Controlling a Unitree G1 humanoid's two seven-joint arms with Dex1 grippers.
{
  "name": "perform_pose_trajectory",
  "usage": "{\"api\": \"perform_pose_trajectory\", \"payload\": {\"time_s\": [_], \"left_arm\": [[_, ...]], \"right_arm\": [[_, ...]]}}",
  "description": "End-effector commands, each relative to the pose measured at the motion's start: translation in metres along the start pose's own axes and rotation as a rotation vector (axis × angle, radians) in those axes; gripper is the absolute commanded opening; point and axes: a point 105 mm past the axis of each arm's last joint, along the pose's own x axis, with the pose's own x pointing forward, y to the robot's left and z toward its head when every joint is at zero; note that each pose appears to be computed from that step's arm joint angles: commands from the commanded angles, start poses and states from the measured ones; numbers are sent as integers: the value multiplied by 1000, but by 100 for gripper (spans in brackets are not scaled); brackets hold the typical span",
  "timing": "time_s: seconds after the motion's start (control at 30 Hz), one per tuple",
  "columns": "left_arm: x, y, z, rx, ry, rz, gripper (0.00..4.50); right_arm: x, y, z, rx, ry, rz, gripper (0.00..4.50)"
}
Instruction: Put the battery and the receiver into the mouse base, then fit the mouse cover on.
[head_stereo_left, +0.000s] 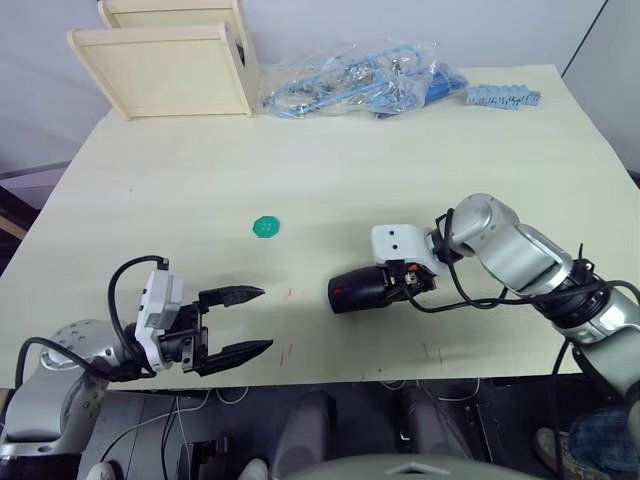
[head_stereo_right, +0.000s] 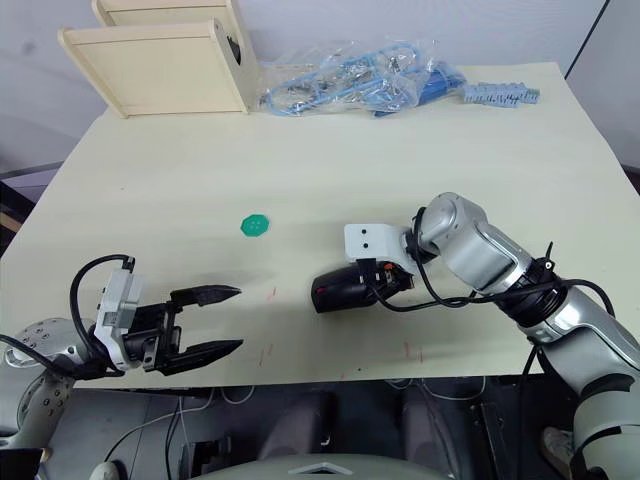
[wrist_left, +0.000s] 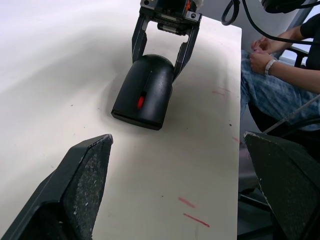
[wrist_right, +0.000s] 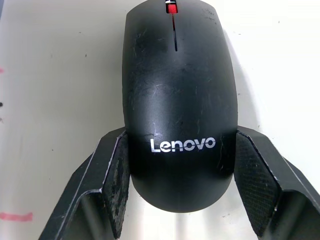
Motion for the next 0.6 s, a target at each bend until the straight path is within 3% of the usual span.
{"api": "perform_pose_trajectory", "payload": {"time_s": [0.03,0.6], "left_arm": [[0,-2,9,36,-21,-6,450],[0,-2,8,36,-22,-9,450]], "right_arm": [[1,2,-3,13,10,23,241],[3,3,-6,3,19,27,241]]}}
